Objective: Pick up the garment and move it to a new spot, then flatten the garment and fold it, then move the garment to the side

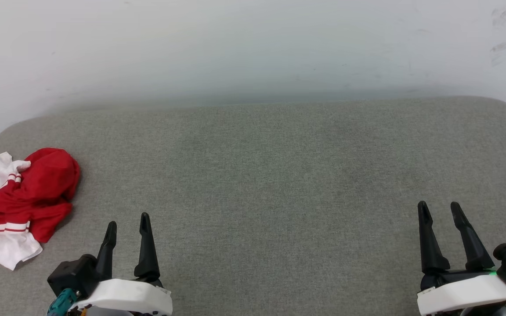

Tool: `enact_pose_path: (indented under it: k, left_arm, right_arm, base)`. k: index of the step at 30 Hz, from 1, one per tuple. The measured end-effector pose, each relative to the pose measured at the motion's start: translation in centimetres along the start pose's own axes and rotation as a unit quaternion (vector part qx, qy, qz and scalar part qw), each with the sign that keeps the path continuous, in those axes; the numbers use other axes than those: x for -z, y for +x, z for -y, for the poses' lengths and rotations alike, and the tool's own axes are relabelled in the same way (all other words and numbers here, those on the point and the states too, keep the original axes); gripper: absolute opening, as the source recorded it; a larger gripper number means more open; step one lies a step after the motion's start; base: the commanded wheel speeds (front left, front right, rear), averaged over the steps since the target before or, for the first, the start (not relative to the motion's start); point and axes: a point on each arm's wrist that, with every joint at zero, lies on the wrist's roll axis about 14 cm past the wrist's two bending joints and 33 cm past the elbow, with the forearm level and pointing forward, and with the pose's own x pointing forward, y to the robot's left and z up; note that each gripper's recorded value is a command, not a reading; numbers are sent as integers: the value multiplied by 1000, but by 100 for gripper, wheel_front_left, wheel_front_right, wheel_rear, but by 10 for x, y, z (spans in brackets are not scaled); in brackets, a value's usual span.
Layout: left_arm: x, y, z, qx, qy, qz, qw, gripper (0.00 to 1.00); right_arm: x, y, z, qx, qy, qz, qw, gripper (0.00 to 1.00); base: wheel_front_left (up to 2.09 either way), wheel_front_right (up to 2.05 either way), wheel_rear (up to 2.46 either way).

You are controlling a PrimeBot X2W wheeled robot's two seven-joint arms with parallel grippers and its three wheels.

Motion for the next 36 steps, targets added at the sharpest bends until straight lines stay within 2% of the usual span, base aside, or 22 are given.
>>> enact_pose_path:
  k: [13,36]
  left_arm:
    - [-3,-2,5,18,51,16,998,100]
    - [0,-8,10,38,118,27,992,100]
  right_arm:
    - [-1,-3,-3,-10,-50,5,999,100]
    - [-6,-8,-8,-23,-106,21,994,100]
  base:
    - [0,0,0]
    - [0,0,0]
